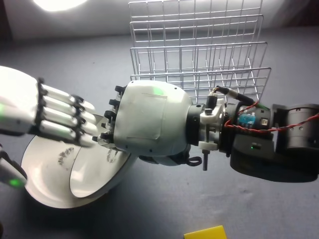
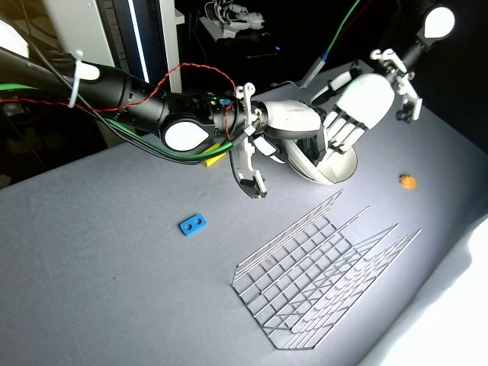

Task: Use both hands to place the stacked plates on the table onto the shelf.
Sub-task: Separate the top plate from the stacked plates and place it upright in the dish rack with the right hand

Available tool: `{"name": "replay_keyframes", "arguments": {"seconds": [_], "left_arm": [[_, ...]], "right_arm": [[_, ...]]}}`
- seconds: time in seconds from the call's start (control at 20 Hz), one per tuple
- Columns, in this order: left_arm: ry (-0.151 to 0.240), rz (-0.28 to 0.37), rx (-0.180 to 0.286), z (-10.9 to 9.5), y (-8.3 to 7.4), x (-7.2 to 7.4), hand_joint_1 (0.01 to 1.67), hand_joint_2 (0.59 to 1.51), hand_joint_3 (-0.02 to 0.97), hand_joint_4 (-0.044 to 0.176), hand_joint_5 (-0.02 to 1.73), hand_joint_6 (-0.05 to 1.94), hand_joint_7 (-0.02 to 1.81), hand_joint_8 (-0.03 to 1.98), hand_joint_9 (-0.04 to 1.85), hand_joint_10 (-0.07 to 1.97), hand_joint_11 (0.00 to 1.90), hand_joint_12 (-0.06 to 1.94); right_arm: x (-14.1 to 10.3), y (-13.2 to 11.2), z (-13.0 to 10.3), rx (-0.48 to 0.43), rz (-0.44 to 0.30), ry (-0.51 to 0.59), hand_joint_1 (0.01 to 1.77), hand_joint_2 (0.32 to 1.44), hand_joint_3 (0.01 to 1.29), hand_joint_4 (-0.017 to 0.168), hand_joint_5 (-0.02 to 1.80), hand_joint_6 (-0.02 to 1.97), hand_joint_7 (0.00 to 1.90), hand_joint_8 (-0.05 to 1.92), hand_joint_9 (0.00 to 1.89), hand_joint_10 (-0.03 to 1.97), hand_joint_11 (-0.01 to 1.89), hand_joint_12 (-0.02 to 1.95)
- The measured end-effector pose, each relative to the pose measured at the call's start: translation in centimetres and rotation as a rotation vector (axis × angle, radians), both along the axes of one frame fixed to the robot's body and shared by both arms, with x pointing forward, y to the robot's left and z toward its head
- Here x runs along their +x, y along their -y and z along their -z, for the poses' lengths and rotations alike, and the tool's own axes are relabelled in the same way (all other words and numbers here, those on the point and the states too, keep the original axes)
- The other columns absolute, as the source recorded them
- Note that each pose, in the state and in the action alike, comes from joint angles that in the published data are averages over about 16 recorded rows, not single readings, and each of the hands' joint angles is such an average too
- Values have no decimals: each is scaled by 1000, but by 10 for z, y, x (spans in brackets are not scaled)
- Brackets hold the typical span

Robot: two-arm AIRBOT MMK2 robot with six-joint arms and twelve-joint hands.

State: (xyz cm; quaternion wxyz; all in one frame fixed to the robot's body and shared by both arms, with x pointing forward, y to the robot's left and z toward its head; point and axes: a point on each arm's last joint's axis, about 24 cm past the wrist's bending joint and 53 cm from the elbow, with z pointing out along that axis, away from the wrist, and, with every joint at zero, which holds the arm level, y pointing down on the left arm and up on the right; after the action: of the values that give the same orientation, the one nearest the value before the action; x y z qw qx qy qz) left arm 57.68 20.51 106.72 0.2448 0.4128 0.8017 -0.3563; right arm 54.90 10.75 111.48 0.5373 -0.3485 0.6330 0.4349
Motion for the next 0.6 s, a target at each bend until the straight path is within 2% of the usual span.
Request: {"name": "replay_keyframes", "arguments": {"seconds": [0.15,0.35,0.6], "left_arm": [[30,-48,-26,-18,-10,15,15,1213,14,4,23,11,18,-6,21,3,14,3],[67,-119,-47,-39,-27,34,14,1217,14,5,30,10,22,-4,21,3,15,3],[94,-203,-69,-58,-48,53,13,1213,14,5,38,10,23,-4,21,3,16,2]], "right_arm": [[-3,2,-13,16,1,-4,1236,973,16,-4,889,958,1070,671,1175,437,1044,738],[-7,8,-33,35,5,-6,1268,973,15,-4,919,972,1117,660,1186,457,1062,750],[-8,21,-59,52,24,-26,1283,973,15,-3,934,987,1144,680,1250,285,1056,804]]}}
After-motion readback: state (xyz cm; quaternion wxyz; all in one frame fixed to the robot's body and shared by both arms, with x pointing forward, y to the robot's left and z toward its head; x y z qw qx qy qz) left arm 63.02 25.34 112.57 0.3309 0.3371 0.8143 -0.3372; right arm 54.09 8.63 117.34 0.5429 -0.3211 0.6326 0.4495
